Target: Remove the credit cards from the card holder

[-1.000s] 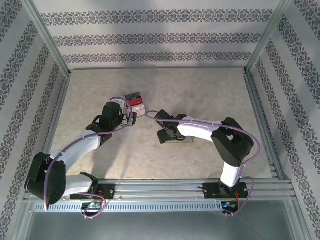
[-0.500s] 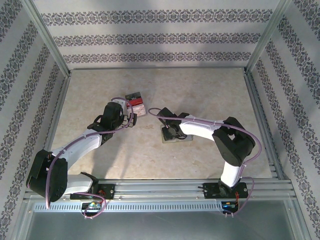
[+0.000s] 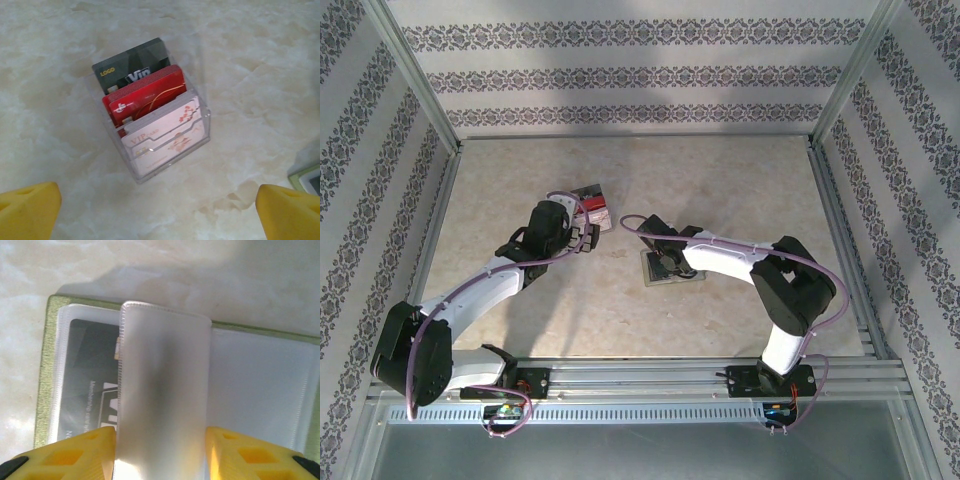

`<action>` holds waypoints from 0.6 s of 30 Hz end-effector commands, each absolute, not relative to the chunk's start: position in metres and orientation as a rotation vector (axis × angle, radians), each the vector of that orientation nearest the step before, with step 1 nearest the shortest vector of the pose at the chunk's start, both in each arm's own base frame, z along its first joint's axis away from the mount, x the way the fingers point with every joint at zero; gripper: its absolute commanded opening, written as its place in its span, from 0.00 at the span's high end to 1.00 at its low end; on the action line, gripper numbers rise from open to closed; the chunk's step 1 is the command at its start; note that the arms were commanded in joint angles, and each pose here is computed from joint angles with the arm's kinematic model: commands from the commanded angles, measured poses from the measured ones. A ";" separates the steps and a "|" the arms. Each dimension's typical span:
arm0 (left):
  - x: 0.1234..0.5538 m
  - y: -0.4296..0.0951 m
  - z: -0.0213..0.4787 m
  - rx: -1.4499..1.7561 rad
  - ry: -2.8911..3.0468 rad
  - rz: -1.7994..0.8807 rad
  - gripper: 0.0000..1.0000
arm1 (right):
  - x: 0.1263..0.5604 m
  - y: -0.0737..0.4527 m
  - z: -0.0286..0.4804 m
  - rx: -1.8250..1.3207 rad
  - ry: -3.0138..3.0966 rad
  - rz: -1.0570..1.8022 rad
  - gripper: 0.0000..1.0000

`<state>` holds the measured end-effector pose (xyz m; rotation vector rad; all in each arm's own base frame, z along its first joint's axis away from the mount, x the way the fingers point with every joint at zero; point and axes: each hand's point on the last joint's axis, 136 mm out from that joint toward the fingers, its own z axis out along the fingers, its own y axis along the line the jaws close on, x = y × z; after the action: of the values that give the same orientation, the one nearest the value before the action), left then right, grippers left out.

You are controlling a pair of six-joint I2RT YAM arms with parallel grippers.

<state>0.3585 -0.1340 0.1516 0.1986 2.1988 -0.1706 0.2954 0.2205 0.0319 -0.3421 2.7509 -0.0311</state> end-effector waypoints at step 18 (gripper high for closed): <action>0.339 -0.187 0.165 0.256 2.175 -0.214 0.01 | 0.291 0.156 0.041 -0.127 2.741 -0.168 0.53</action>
<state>0.3423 -0.1754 0.1599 0.2827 2.1739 -0.2087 0.2940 0.1657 0.0388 -0.1757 2.7450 -0.1583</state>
